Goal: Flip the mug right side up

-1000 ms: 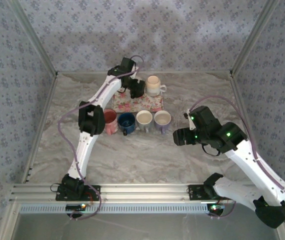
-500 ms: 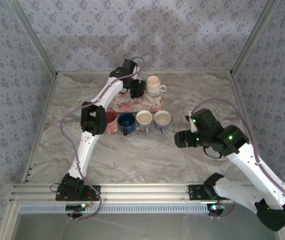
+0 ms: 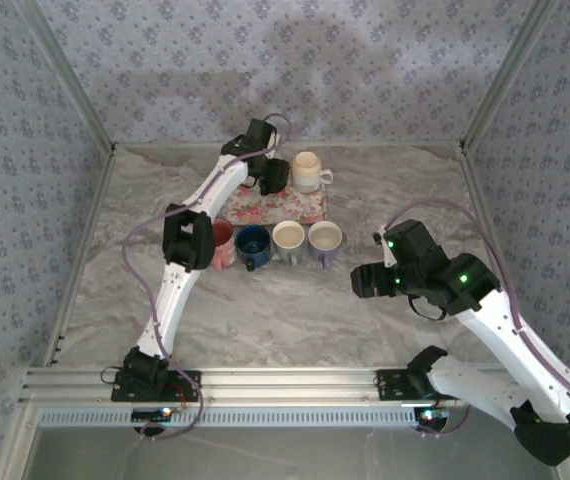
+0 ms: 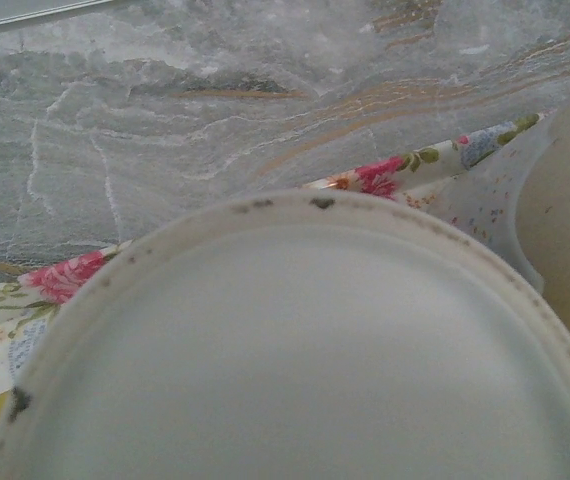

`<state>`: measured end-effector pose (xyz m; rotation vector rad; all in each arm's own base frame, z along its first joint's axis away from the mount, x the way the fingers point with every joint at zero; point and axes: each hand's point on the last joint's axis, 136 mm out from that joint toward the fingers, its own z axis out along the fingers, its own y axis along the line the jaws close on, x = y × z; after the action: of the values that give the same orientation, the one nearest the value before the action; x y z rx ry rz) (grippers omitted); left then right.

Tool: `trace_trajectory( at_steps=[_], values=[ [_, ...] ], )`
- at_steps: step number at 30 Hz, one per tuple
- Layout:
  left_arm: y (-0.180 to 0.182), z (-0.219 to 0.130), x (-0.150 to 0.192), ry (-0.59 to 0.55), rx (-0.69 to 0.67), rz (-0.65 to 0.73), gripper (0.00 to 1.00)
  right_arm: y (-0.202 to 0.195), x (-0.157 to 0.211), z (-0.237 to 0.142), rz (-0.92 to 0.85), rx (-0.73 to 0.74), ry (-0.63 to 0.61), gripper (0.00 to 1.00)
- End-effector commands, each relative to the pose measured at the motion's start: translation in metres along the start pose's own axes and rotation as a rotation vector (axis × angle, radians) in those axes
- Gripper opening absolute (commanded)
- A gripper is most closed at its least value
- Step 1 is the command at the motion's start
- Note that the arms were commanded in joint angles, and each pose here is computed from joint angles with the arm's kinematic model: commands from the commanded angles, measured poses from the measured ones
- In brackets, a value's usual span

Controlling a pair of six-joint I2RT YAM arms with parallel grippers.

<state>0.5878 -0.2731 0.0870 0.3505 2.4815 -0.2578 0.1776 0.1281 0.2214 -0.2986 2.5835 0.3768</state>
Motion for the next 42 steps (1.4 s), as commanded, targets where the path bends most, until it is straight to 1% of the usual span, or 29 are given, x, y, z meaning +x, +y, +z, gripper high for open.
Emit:
trace_trajectory(
  at_steps=[1,5,9,14,17,21,22,25,27,30,33,35,37,39,41,42],
  values=[
    [0.001,-0.052,-0.035,-0.090,-0.028,-0.029,0.35,0.000,-0.002,-0.005,0.013,-0.009,-0.015,0.79],
    [0.000,-0.094,-0.062,-0.173,-0.029,-0.082,0.29,0.004,-0.012,-0.010,0.015,-0.025,-0.059,0.79],
    [-0.009,-0.141,-0.085,-0.239,0.025,-0.154,0.24,0.007,-0.024,-0.017,0.012,-0.042,-0.110,0.79],
    [-0.018,-0.201,-0.101,-0.299,0.094,-0.247,0.22,0.011,-0.045,-0.029,0.022,-0.075,-0.192,0.79],
    [-0.026,-0.245,-0.112,-0.347,0.172,-0.350,0.23,0.016,-0.060,-0.032,0.045,-0.125,-0.236,0.79],
    [-0.051,-0.302,-0.123,-0.425,0.339,-0.493,0.24,0.024,-0.085,-0.032,0.094,-0.209,-0.274,0.79],
    [-0.057,-0.314,-0.124,-0.455,0.377,-0.522,0.24,0.030,-0.099,-0.043,0.090,-0.233,-0.318,0.79],
    [-0.068,-0.337,-0.114,-0.528,0.463,-0.633,0.25,0.037,-0.115,-0.053,0.101,-0.270,-0.361,0.79],
    [-0.069,-0.347,-0.098,-0.582,0.514,-0.735,0.26,0.036,-0.119,-0.056,0.134,-0.282,-0.369,0.78],
    [-0.069,-0.361,-0.076,-0.687,0.610,-0.858,0.26,0.041,-0.126,-0.056,0.177,-0.348,-0.375,0.78],
    [-0.073,-0.369,-0.057,-0.734,0.734,-0.948,0.29,0.061,-0.138,-0.052,0.233,-0.504,-0.357,0.77],
    [-0.076,-0.375,-0.047,-0.752,0.820,-1.006,0.29,0.081,-0.151,-0.051,0.271,-0.664,-0.343,0.78],
    [-0.077,-0.384,-0.040,-0.784,0.876,-1.041,0.29,0.096,-0.162,-0.049,0.296,-0.785,-0.335,0.79],
    [-0.079,-0.394,-0.036,-0.795,0.918,-1.048,0.28,0.108,-0.176,-0.047,0.354,-0.894,-0.323,0.79],
    [-0.081,-0.405,-0.034,-0.804,0.953,-1.040,0.27,0.116,-0.192,-0.046,0.408,-0.970,-0.321,0.82],
    [-0.080,-0.409,-0.032,-0.809,0.962,-1.044,0.27,0.119,-0.199,-0.046,0.432,-0.999,-0.322,0.86]
  ],
)
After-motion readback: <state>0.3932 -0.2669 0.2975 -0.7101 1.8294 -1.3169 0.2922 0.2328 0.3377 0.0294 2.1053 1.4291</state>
